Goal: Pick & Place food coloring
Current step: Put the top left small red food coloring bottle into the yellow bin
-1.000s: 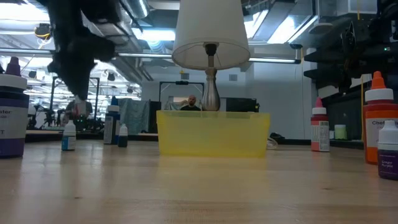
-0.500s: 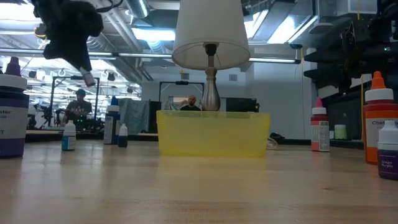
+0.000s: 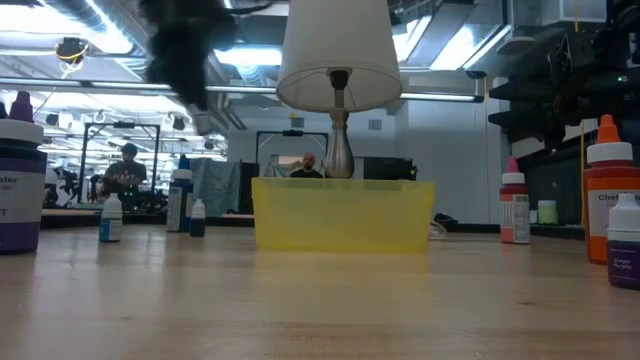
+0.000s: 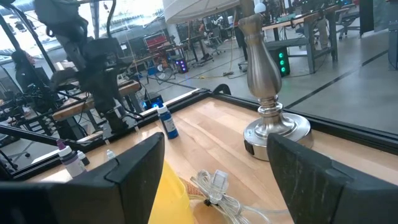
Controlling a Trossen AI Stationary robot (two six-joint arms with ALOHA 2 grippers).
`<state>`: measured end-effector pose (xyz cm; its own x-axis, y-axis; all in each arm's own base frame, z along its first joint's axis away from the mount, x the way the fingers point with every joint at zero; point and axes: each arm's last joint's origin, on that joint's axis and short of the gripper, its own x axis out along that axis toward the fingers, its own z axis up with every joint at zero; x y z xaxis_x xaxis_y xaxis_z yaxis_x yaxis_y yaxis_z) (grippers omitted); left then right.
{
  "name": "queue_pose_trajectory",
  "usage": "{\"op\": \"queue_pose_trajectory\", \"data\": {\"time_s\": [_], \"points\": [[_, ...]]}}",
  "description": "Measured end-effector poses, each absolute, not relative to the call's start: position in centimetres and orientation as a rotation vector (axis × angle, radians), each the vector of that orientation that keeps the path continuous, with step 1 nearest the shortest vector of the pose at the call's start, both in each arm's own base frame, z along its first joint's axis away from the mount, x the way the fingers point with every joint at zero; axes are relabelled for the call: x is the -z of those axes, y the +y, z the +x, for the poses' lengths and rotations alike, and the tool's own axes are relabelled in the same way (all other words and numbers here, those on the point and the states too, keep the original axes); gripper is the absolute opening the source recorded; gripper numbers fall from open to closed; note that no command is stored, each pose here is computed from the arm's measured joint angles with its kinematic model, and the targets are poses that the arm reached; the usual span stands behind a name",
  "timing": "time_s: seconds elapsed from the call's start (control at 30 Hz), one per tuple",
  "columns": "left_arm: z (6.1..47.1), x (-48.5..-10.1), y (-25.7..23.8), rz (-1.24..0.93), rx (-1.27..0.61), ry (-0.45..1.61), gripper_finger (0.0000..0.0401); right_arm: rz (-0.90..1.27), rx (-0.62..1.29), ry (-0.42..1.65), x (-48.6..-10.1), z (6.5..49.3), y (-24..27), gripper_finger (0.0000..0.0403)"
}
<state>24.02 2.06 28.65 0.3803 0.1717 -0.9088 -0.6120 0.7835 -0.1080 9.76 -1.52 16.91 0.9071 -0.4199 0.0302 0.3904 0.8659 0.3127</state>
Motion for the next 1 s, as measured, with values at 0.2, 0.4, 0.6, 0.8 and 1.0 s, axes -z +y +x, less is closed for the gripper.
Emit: {"op": "queue_pose_trajectory", "data": {"time_s": [0.2,0.4,0.6,0.8,1.0], "points": [[29.4,-28.9,1.8,-0.439,-0.5,1.101,0.0049,0.307,0.425,-0.099,-16.9,9.8,-1.5,0.0283],[33.7,-28.3,1.0,-0.418,-0.459,1.133,0.0049,0.307,0.425,-0.098,-16.9,9.8,-1.5,0.0283],[37.2,-26.6,-0.3,-0.405,-0.413,1.183,0.0049,0.307,0.425,-0.098,-16.9,9.8,-1.5,0.0283],[38.8,-23.6,-1.3,-0.399,-0.399,1.27,0.0049,0.307,0.425,-0.099,-16.9,9.8,-1.5,0.0283],[39.5,-21.6,-1.9,-0.365,-0.39,1.324,0.0049,0.307,0.425,-0.099,-16.9,9.8,-1.5,0.0283]]}}
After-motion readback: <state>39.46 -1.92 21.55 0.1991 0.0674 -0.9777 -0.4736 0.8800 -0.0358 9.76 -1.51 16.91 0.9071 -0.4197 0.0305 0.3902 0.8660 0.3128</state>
